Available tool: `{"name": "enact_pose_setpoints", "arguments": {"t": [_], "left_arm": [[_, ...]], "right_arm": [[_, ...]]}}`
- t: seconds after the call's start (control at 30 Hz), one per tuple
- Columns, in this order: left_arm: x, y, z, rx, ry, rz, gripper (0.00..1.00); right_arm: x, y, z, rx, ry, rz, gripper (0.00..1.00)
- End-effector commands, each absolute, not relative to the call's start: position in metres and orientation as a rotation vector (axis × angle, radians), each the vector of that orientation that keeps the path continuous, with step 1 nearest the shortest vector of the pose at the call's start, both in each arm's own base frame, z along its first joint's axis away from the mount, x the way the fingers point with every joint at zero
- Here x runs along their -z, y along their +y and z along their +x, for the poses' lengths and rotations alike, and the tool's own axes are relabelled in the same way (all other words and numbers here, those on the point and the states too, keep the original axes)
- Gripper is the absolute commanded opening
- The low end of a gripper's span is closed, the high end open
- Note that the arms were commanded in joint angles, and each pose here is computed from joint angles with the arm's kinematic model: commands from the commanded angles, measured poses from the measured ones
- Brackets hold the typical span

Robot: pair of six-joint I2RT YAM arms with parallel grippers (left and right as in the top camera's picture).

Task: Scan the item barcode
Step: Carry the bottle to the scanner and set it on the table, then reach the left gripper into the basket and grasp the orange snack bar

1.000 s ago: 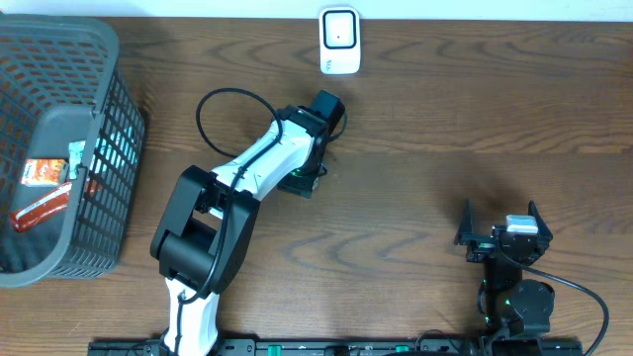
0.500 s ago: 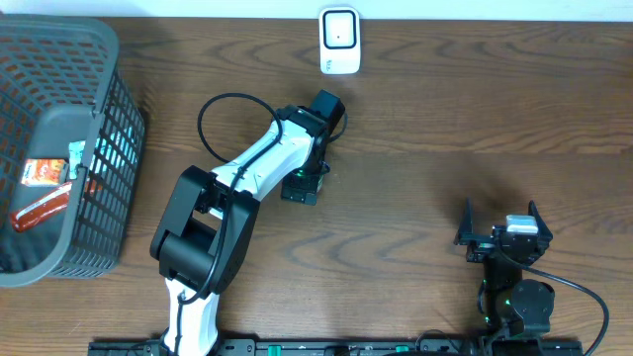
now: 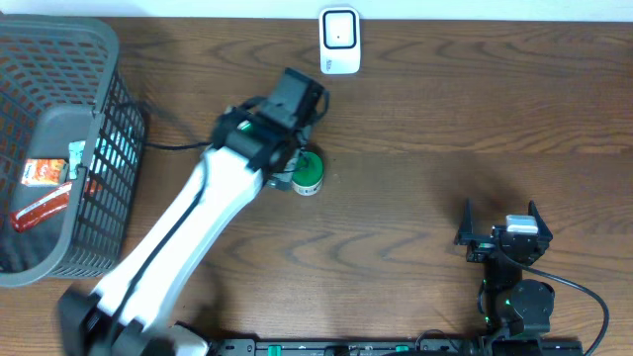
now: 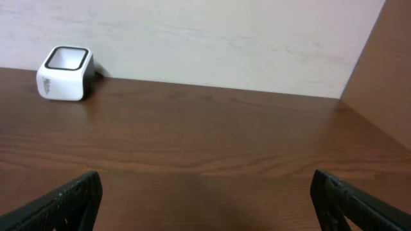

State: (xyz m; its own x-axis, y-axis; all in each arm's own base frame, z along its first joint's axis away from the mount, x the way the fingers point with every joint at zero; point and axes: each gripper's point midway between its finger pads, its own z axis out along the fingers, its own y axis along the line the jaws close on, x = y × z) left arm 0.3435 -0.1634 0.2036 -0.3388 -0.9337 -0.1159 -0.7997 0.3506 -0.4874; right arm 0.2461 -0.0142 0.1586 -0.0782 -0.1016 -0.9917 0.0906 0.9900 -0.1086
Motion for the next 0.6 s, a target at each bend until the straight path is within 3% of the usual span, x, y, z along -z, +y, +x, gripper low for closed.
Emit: {"name": "enact_pose_setpoints", "arguments": {"t": [0.0, 0.13, 0.27, 0.4, 0.57], "left_arm": [[-0.283, -0.114, 0.345, 0.425, 2.048, -1.188, 1.0], [-0.381, -0.058, 0.336, 0.307, 1.826, -0.818, 0.98], [-0.431, 0.027, 0.298, 0.118, 1.591, -0.904, 0.98], [-0.431, 0.105, 0.253, -0.073, 1.45, -1.129, 0.98], [-0.387, 0.167, 0.217, -0.171, 1.382, -1.487, 0.98]], "right_arm": [[-0.158, -0.014, 0.246, 0.17, 1.645, -0.02, 0.99], [-0.158, -0.014, 0.246, 0.17, 1.645, -0.02, 0.99], [-0.158, -0.014, 0.246, 0.17, 1.645, -0.02, 0.99], [-0.158, -0.014, 0.246, 0.17, 1.645, -0.02, 0.99], [-0.158, -0.014, 0.246, 0.17, 1.645, -0.02, 0.99]]}}
